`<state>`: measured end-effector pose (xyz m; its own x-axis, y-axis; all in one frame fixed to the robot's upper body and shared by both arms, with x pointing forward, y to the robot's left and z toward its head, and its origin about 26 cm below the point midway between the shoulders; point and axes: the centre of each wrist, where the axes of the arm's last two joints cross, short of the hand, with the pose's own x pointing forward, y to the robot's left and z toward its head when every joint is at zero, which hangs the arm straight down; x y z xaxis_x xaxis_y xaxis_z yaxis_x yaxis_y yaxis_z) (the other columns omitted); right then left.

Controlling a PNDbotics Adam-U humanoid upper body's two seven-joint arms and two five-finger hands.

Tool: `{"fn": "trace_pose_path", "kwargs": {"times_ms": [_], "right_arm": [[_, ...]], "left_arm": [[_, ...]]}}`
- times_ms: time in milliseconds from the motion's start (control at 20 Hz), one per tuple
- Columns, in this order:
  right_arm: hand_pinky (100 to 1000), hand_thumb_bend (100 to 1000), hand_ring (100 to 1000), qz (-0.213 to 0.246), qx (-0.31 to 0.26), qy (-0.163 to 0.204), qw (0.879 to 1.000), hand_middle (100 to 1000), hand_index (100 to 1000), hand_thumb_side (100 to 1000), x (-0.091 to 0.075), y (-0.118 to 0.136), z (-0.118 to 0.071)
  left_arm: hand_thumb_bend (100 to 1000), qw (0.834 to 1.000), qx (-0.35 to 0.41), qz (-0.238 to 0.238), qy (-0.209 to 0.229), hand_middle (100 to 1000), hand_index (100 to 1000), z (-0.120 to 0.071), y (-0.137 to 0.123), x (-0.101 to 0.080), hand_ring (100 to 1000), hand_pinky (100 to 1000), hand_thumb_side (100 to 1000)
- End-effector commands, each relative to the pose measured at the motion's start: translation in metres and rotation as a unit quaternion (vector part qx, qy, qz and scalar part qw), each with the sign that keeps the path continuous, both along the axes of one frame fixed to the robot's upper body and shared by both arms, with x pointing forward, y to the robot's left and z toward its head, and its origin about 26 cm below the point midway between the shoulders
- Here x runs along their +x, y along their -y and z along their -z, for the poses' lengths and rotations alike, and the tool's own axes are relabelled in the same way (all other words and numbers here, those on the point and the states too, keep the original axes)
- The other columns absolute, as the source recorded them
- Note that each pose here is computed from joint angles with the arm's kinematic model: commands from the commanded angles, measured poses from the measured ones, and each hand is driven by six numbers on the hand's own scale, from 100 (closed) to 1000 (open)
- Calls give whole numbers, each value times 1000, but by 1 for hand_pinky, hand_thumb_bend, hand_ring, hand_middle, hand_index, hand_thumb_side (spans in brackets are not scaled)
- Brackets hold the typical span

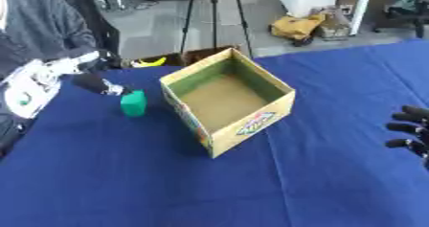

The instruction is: Pick up objects on the table and place them in the box.

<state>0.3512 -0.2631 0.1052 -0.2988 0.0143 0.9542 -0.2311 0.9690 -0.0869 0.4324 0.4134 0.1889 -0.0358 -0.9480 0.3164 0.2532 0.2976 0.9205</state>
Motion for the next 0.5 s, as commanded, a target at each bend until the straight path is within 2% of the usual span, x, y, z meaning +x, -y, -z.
{"fn": "trace_pose_path", "kwargs": {"times_ms": [50, 300, 500], "right_arm": [[574, 100, 735, -2, -12, 19, 1000, 705, 807, 1000, 2, 4, -13], [574, 100, 735, -3, -13, 21, 1000, 705, 807, 1000, 3, 3, -14], [574, 100, 734, -3, -13, 21, 1000, 705, 807, 1000, 3, 3, -15]], "left_arm": [[534, 999, 24, -4, 29, 812, 888, -9, -12, 2, 813, 755, 391], [515, 998, 50, 1, 45, 815, 888, 2, -11, 5, 815, 757, 384], [512, 996, 74, 10, 57, 815, 886, 3, -5, 8, 818, 759, 374]]}}
